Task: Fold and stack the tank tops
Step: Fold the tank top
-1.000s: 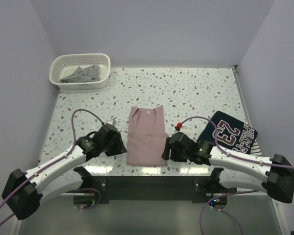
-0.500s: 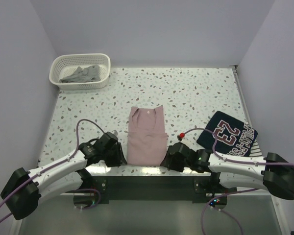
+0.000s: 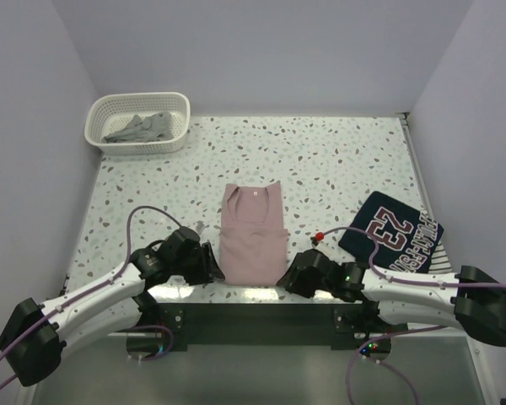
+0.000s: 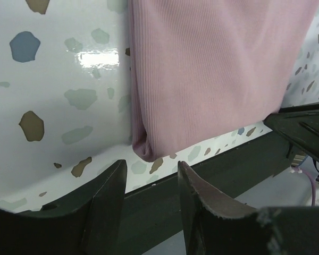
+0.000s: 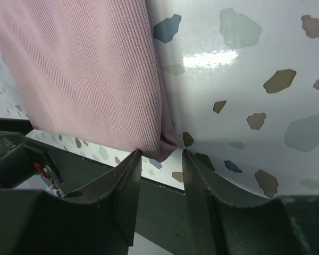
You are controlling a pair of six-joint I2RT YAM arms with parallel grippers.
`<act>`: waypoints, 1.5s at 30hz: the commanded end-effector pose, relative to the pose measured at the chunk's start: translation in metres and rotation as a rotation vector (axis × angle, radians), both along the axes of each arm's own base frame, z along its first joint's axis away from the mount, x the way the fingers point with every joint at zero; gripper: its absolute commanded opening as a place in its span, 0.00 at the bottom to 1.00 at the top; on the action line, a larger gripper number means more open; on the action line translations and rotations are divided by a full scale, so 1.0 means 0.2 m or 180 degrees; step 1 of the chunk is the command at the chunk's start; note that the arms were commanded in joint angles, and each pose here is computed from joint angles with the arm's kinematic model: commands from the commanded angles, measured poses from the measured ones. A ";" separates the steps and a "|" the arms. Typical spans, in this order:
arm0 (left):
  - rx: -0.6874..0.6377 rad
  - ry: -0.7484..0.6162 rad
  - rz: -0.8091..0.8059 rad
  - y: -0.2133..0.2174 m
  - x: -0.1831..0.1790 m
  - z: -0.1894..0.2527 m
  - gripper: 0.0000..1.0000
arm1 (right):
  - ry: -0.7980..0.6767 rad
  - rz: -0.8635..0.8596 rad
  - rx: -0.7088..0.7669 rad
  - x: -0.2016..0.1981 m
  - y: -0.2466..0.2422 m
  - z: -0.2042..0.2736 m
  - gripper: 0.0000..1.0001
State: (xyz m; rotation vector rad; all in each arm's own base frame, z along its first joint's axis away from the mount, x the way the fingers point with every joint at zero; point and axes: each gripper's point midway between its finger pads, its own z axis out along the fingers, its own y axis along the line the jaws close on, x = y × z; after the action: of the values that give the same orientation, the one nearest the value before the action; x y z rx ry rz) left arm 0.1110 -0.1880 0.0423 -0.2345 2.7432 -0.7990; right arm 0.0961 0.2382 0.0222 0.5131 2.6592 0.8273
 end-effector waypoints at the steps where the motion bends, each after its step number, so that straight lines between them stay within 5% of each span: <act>1: -0.0208 -0.0024 -0.0036 -0.05 0.00 0.03 0.48 | 0.0021 -0.0147 -0.0202 0.00 -0.09 -0.10 0.40; 7: -0.0155 0.0037 0.0010 -0.04 -0.01 -0.04 0.48 | 0.0000 -0.0180 -0.0230 0.00 -0.10 -0.11 0.25; 18: -0.0182 0.0077 0.0181 -0.03 -0.01 -0.15 0.45 | -0.0055 -0.0162 -0.0339 0.02 -0.12 -0.13 0.18; 24: -0.0047 0.0125 0.0233 0.00 -0.02 -0.19 0.31 | -0.0125 -0.0113 -0.0425 0.03 -0.12 -0.11 0.11; 30: 0.0017 0.0053 0.0091 -0.01 -0.03 -0.15 0.00 | -0.0381 0.0149 -0.0606 0.08 -0.09 0.00 0.00; 39: 0.0208 0.0085 -0.0280 -0.02 -0.24 -0.09 0.00 | -0.0963 0.0664 -0.0940 -0.13 0.01 0.13 0.00; 45: 0.0126 -0.0244 -0.0357 -0.09 -0.24 0.26 0.00 | -0.1261 0.0852 -0.0998 -0.24 0.12 0.35 0.00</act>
State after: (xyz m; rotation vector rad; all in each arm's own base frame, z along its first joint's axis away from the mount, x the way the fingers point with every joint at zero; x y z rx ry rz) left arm 0.0506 -0.2035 0.0509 0.0157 2.7935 -0.7840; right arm 0.0304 0.2630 0.0611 -0.1448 2.5601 0.5616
